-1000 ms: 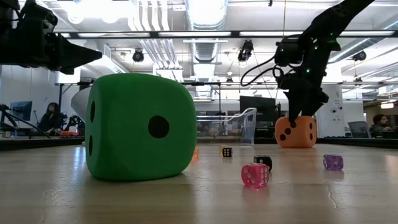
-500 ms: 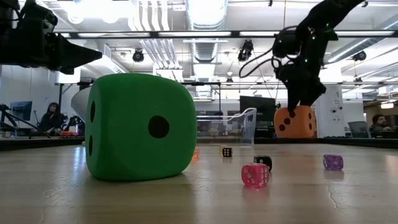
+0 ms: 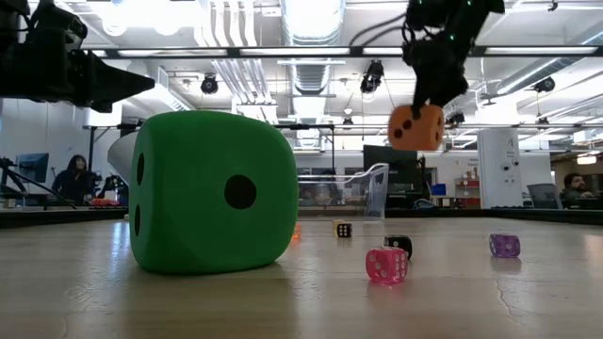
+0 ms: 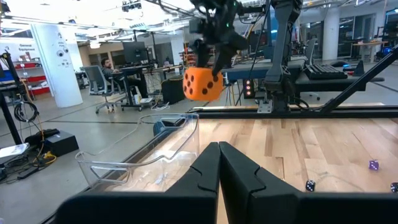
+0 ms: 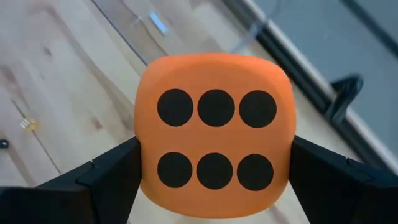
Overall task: Pick & Place Dice
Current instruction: Put the big orange dice into the transparent bin
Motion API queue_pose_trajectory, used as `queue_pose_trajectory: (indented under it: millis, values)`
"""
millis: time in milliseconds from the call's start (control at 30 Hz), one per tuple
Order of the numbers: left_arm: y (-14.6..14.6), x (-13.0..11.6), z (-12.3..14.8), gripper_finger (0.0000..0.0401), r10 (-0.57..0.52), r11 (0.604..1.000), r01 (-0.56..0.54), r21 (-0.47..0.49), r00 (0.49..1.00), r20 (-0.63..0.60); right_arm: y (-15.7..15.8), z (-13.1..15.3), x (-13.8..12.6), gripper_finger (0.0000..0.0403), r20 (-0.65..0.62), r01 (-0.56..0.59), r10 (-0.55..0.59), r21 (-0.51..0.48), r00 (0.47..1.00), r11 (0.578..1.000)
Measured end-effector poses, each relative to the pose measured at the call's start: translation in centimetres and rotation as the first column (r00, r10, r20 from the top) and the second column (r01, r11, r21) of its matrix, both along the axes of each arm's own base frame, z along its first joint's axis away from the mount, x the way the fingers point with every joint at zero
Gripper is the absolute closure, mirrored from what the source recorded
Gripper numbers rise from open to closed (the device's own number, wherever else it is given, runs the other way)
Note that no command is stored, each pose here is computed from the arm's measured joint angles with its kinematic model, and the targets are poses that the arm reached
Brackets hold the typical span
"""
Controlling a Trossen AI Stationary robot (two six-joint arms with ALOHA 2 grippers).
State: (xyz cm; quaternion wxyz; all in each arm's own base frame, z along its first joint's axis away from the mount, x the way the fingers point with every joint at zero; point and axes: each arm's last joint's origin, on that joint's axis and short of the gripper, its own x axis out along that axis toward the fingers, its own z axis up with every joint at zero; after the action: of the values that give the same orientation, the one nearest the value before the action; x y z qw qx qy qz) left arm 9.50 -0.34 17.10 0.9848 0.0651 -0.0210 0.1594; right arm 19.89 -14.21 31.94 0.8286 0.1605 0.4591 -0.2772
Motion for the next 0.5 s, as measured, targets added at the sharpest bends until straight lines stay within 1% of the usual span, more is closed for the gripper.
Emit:
queue_pose_trajectory:
  millis: [133, 267, 400, 500]
  values:
    - [0.0, 0.0, 0.0, 0.0391, 0.000, 1.000, 0.000, 0.000, 1.000, 0.000, -0.5, 1.4, 1.4, 0.0060, 0.012, -0.062, 0.062, -0.035, 0.998, 0.998]
    - [0.0, 0.0, 0.0, 0.0391, 0.000, 1.000, 0.000, 0.000, 1.000, 0.000, -1.6, 1.5, 3.2, 0.0060, -0.026, -0.138, 0.137, -0.051, 0.990, 0.989]
    - [0.0, 0.0, 0.0, 0.0391, 0.001, 1.000, -0.001, 0.000, 1.000, 0.000, -2.9, 1.1, 5.2, 0.0060, -0.084, -0.245, 0.239, -0.078, 0.967, 0.966]
    - [0.0, 0.0, 0.0, 0.0391, 0.000, 1.000, 0.000, 0.000, 1.000, 0.000, -3.9, 1.2, 6.8, 0.0060, -0.090, -0.311, 0.303, -0.095, 0.949, 0.946]
